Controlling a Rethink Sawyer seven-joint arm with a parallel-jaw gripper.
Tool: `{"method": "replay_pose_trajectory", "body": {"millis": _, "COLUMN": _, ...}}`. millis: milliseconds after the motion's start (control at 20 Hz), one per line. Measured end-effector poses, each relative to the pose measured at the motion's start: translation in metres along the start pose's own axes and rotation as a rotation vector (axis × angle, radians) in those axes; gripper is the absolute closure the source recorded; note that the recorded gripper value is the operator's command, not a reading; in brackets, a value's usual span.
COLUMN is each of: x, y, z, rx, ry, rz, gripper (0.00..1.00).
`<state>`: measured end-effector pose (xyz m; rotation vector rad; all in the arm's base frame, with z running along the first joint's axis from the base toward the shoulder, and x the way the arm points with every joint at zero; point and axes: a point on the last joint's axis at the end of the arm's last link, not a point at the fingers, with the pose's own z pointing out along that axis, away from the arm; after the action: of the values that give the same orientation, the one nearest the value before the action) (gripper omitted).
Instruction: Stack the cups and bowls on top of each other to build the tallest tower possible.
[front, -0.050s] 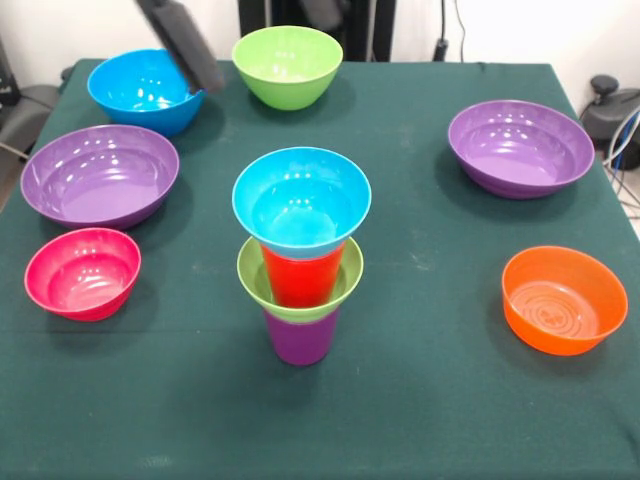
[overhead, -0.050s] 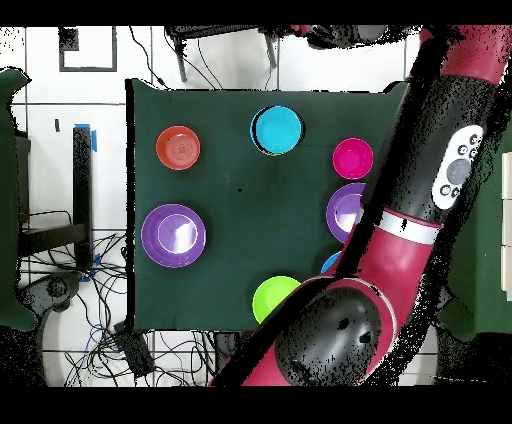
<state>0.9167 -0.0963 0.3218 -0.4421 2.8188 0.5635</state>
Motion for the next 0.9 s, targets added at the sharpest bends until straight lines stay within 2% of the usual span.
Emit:
{"method": "replay_pose_trajectory", "body": {"millis": 350, "x": -0.018, "y": 0.019, "z": 0.011, "rx": 0.023, "ry": -0.055, "rz": 0.087, "gripper": 0.00}}
{"method": "replay_pose_trajectory", "body": {"millis": 900, "x": -0.024, "y": 0.024, "z": 0.014, "rx": 0.021, "ry": -0.094, "rz": 0.086, "gripper": 0.00}}
